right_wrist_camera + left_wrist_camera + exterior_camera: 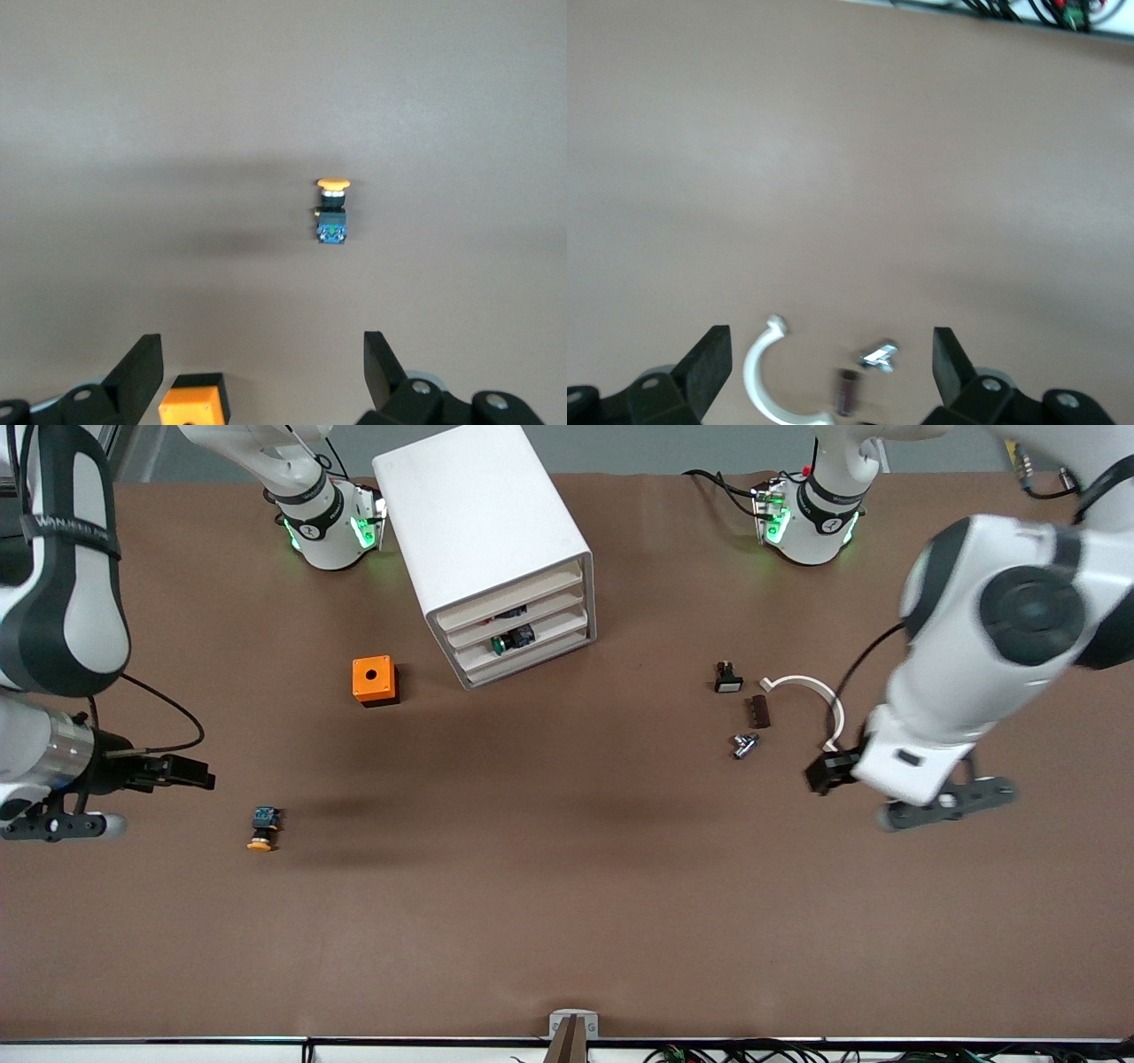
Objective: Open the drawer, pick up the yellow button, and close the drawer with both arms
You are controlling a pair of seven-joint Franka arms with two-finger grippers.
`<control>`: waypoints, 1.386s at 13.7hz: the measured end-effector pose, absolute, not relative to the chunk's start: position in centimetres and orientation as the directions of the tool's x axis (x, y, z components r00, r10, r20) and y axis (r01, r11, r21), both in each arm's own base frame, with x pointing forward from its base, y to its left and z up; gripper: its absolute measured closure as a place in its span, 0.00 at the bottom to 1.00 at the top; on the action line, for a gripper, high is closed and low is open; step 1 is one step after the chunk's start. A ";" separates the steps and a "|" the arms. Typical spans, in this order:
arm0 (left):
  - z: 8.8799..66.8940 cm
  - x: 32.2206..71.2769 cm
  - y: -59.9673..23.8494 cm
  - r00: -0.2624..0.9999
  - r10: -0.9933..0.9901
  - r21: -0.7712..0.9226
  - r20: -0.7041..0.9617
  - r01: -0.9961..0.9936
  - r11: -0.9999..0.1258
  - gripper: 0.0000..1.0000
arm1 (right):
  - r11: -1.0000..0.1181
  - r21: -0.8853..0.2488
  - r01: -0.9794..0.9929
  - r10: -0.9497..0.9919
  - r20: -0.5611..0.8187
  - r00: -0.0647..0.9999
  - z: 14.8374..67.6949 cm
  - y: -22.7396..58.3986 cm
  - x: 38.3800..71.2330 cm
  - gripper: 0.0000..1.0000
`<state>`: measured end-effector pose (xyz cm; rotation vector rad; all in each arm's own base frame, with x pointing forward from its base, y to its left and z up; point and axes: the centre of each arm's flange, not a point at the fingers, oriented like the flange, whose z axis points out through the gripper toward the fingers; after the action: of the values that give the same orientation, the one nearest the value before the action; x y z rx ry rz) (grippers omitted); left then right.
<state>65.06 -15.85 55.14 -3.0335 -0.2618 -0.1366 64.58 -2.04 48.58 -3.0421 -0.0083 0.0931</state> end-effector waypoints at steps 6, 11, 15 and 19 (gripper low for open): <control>59.5 62.9 -12.4 0.984 0.162 -0.091 0.076 0.169 -0.981 0.00 | -0.999 -0.036 -0.027 -0.024 -0.068 0.997 57.6 -0.8 60.3 0.00; 64.2 59.7 -8.3 0.996 0.069 -0.029 0.052 0.071 -0.997 0.00 | -0.994 -0.029 -0.102 -0.102 -0.016 0.995 63.3 0.6 57.5 0.00; 65.4 55.3 -6.2 0.998 0.056 -0.029 0.023 0.057 -0.998 0.00 | -0.989 -0.031 -0.143 -0.142 -0.016 0.990 63.8 -0.3 56.6 0.00; 65.2 52.5 -5.7 1.000 0.022 -0.039 0.003 0.023 -0.999 0.00 | -0.989 -0.035 -0.145 -0.145 0.002 0.989 63.8 -0.3 56.3 0.00</control>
<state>52.48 -5.72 65.16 -3.1020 -0.0349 -0.0040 56.33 -0.30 63.83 -3.0985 0.2256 -0.0069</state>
